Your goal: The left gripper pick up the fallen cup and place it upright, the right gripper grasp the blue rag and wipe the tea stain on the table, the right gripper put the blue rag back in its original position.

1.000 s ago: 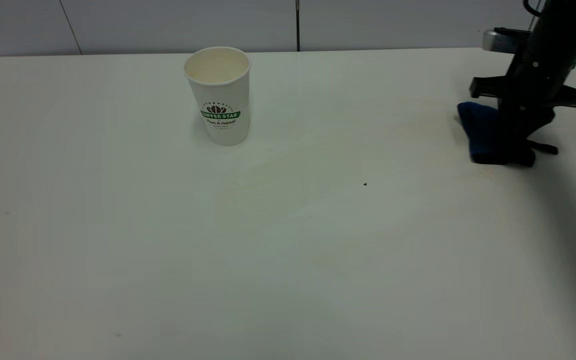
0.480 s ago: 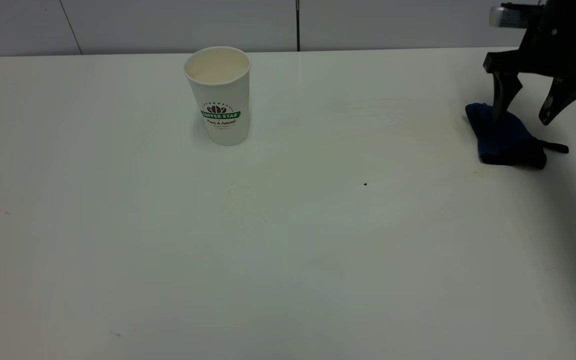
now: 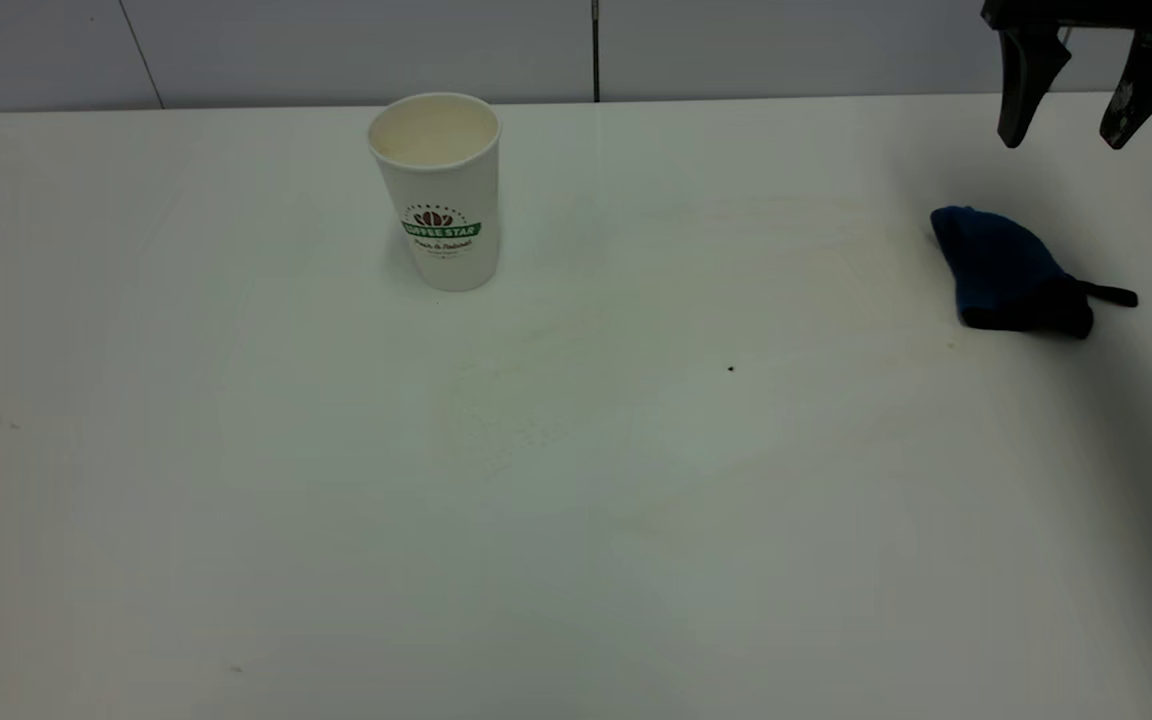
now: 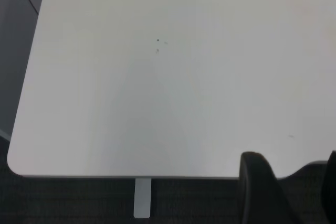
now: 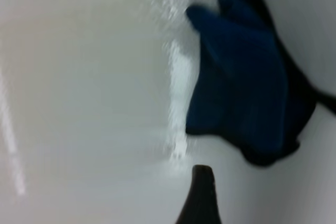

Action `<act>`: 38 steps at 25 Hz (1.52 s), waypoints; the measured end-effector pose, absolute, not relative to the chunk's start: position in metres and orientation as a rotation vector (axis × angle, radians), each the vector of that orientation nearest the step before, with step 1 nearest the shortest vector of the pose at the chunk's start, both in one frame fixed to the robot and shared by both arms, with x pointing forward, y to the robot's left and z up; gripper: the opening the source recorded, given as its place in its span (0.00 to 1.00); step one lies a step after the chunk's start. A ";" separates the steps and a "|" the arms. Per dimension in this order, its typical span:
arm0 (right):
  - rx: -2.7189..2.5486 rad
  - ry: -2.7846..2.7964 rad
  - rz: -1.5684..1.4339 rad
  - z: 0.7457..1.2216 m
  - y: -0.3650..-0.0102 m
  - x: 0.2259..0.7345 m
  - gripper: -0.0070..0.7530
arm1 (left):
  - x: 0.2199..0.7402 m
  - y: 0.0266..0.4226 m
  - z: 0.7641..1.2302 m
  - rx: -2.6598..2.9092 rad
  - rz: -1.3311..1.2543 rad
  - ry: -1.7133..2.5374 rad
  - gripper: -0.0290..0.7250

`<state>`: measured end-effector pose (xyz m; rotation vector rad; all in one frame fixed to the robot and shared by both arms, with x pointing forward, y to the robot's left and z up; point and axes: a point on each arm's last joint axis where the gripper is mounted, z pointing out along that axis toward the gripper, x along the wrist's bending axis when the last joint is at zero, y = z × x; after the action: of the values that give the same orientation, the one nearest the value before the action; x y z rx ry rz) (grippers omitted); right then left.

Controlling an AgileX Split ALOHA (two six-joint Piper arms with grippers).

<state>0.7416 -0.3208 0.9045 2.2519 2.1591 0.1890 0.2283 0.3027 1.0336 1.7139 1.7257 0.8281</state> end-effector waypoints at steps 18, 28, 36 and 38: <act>2.186 2.108 0.260 1.073 -0.307 0.522 0.94 | 0.228 0.303 1.034 1.714 0.828 1.726 0.47; 2.156 2.037 0.386 1.077 -0.299 0.394 0.89 | 0.228 0.303 1.034 1.714 0.828 1.726 0.47; 2.084 1.974 0.489 1.051 -0.296 0.344 0.84 | 0.228 0.303 1.034 1.715 0.828 1.726 0.47; 2.050 1.940 0.536 1.046 -0.296 0.335 0.82 | 0.228 0.303 1.034 1.715 0.828 1.726 0.47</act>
<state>0.3347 -0.2960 1.0461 2.0497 1.9402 0.5358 0.2283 0.3027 1.0335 1.7152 1.7256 0.8280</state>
